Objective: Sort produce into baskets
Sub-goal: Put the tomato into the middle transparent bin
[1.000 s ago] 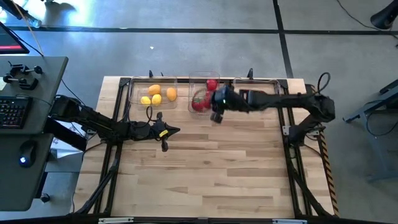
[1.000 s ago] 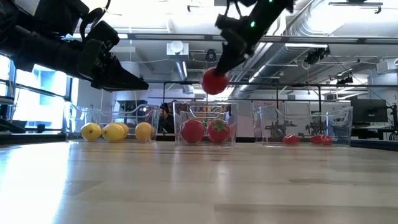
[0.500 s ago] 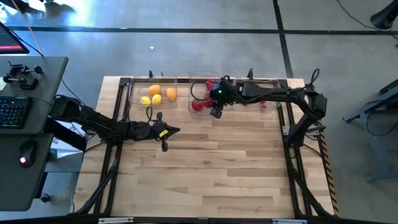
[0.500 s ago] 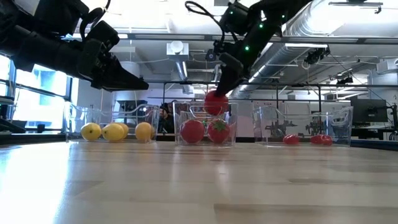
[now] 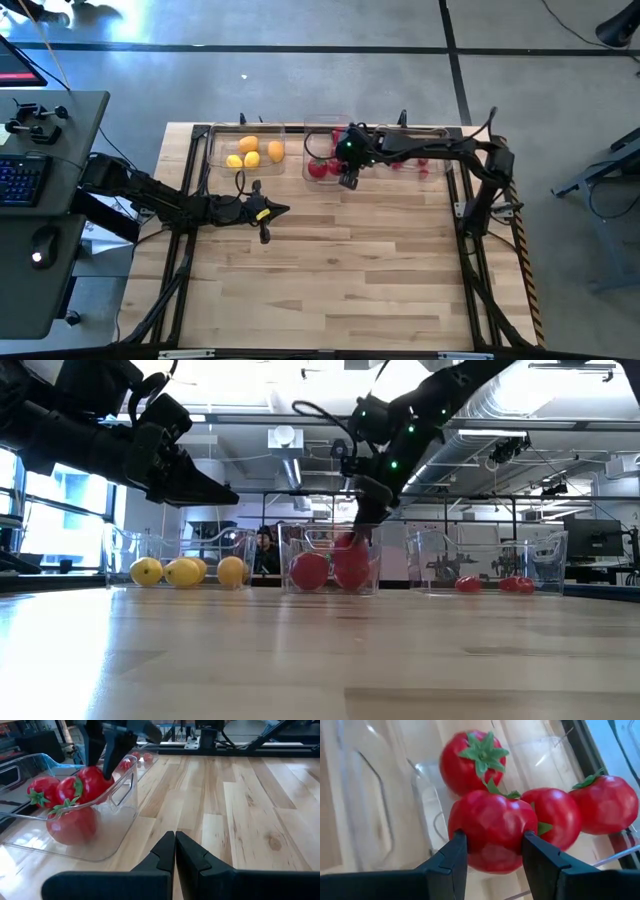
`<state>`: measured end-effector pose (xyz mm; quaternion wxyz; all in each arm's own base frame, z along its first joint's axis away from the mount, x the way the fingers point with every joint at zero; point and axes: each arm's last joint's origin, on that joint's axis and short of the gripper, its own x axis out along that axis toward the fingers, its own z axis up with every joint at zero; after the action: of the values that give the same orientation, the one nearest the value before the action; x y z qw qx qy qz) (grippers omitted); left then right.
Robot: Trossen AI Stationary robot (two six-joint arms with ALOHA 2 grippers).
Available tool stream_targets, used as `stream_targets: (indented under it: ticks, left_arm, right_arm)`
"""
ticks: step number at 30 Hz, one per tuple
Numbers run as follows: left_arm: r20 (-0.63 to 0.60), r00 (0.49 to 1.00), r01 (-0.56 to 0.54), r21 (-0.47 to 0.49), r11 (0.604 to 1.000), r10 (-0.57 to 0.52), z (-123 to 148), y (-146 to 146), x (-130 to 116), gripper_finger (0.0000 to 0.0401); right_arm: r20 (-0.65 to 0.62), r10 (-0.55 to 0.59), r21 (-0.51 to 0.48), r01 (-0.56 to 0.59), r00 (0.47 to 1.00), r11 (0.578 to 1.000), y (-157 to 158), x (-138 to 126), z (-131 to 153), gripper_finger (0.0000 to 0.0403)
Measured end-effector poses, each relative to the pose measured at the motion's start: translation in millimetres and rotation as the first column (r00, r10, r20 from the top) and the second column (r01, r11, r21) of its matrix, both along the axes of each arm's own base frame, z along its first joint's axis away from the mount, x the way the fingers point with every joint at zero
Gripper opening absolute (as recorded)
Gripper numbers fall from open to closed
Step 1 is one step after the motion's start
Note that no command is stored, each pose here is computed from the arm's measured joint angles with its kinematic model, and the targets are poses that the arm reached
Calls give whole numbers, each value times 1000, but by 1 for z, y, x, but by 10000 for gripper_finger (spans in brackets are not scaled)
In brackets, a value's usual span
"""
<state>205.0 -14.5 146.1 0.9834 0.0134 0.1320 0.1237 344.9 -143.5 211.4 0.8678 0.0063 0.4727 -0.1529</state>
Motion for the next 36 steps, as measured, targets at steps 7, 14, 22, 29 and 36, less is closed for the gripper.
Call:
stream_targets:
  ticks: [7, 14, 22, 29, 36]
  left_arm:
    - [-1, 1000, 0, 0, 1000, 0, 0, 0, 0, 0]
    - [-1, 1000, 0, 0, 1000, 0, 0, 0, 0, 0]
    - [-1, 1000, 0, 0, 1000, 0, 0, 0, 0, 0]
    - [0, 1000, 0, 0, 1000, 0, 0, 0, 0, 0]
    - [-1, 1000, 0, 0, 1000, 0, 0, 0, 0, 0]
  right_arm:
    - [-22, 27, 28, -27, 999, 999, -8, 0, -12, 140]
    - [-18, 39, 26, -38, 999, 999, -9, 1, -12, 143]
    - [-21, 48, 19, -48, 999, 999, -10, 1, -12, 157]
    - [-21, 46, 18, -45, 999, 999, -10, 0, -12, 159]
    - [-26, 30, 7, -30, 999, 1000, -10, 0, -12, 182]
